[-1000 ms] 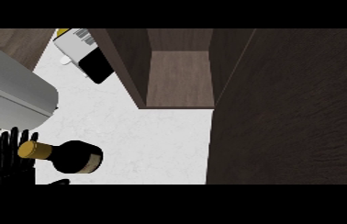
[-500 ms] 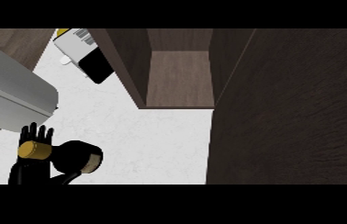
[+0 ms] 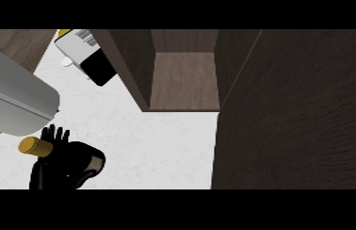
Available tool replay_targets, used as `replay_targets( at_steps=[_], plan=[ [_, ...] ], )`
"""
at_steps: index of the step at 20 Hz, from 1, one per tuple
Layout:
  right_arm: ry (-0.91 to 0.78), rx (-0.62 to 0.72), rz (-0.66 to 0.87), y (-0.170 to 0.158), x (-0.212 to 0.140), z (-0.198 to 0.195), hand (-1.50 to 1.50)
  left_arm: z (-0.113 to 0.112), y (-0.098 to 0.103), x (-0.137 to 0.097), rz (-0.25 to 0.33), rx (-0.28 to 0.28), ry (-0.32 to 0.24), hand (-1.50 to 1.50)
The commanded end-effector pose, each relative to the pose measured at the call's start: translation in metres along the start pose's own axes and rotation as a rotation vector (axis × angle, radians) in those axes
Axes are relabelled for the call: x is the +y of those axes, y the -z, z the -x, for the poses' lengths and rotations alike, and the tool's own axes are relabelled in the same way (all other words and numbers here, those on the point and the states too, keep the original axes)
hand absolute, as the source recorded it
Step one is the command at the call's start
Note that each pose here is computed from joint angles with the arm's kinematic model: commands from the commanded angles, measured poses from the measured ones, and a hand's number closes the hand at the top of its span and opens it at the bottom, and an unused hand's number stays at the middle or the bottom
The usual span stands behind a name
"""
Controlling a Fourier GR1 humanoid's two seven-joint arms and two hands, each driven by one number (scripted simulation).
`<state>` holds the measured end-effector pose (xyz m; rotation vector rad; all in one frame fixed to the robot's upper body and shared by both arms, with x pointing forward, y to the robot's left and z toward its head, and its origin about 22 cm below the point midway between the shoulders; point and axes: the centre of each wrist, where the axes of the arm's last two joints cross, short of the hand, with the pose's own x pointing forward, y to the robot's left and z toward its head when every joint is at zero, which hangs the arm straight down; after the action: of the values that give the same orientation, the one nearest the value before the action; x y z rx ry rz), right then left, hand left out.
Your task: Pick up the wine, place it into the cabinet and close the cabinet
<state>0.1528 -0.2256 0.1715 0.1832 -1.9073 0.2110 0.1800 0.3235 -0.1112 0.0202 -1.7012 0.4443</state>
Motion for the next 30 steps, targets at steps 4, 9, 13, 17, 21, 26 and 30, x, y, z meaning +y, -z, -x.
replay_targets(
  at_steps=[4, 9, 13, 17, 21, 26, 30],
  plan=[
    [-0.017, 0.007, -0.003, -0.006, 0.000, 0.004, -1.50, 0.031, -0.002, 0.009, -0.028, -0.014, -0.025, -1.50],
    [-0.008, -0.006, -0.005, -0.002, -0.004, 0.004, -1.50, 0.040, -0.003, 0.007, -0.007, -0.009, -0.161, -1.50],
    [-0.016, -0.019, 0.007, -0.001, -0.002, -0.003, -1.50, 0.043, 0.004, -0.008, 0.008, 0.001, -0.168, -1.50],
    [0.005, -0.016, -0.003, -0.004, 0.002, 0.004, -1.50, 0.047, 0.006, 0.011, 0.022, -0.012, -0.166, -1.50],
    [-0.008, -0.016, -0.004, 0.001, -0.012, 0.002, -1.50, 0.051, 0.000, 0.001, 0.031, 0.006, -0.192, 1.50],
    [0.005, 0.007, 0.001, -0.016, 0.005, 0.016, -1.50, 0.053, 0.004, -0.002, 0.051, 0.005, -0.200, 1.50],
    [-0.004, 0.007, 0.023, -0.008, 0.007, 0.002, -1.50, 0.044, 0.007, 0.006, 0.083, 0.033, -0.181, 1.50]
  ],
)
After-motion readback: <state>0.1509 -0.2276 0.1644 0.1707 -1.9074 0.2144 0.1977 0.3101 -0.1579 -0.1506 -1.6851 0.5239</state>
